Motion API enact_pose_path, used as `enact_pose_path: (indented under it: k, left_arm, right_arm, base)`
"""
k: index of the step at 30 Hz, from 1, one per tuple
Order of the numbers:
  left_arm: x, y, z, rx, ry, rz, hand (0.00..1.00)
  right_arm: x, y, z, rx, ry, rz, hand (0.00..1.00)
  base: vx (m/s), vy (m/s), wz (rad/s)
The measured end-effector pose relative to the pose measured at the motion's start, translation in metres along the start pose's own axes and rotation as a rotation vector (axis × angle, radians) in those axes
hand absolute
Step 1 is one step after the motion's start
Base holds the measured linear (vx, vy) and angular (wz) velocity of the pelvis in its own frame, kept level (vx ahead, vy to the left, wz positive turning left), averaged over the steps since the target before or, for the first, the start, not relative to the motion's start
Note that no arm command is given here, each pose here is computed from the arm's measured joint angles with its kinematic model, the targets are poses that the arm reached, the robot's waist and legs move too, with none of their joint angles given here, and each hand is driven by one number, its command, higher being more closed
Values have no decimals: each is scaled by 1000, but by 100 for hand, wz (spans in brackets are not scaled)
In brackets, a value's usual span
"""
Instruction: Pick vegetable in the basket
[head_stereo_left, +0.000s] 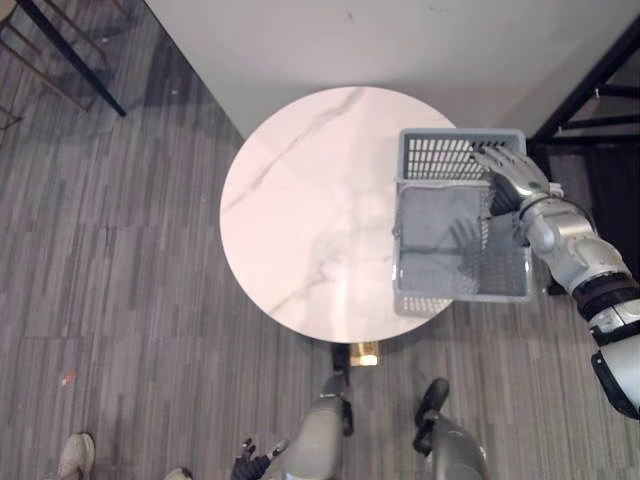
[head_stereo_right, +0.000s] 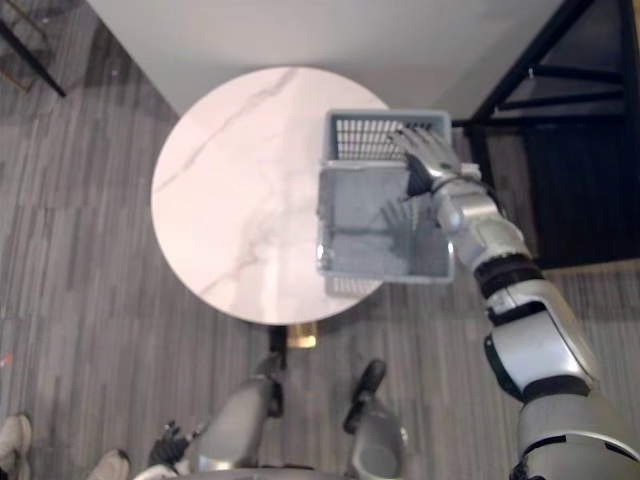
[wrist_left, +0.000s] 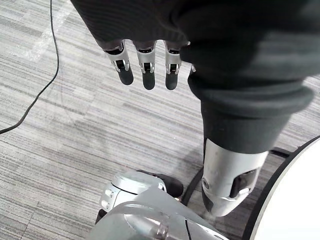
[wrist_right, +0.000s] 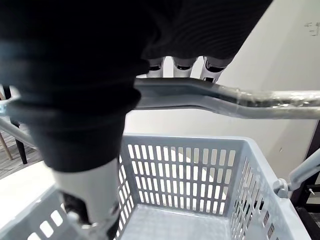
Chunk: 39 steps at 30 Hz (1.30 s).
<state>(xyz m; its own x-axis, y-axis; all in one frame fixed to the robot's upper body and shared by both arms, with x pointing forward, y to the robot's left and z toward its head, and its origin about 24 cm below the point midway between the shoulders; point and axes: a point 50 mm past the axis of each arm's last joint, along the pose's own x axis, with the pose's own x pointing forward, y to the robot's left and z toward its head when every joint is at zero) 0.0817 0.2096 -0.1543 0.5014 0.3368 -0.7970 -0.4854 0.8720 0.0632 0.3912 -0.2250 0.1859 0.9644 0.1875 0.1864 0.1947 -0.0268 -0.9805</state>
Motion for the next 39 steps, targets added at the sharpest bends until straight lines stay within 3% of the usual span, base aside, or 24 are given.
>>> enact_pose_path:
  k: [6,7,30,39]
  left_arm:
    - [0,0,0,1,-1,-1,0]
    - [0,0,0,2,-1,-1,0]
    - [4,-1,9,51,-21,-20,0]
    - [5,10,9,127,7,-13,0]
  right_arm:
    - [0,2,7,-14,-30,8,0]
    - [0,2,7,-14,-30,8,100]
    - [2,30,12,97,60,70,100]
    - [-38,88,41,97,-77,286,100]
  base:
    - [1,2,-1]
    - [0,0,0]
    - [-2,0,-1]
    - [6,-4,-7]
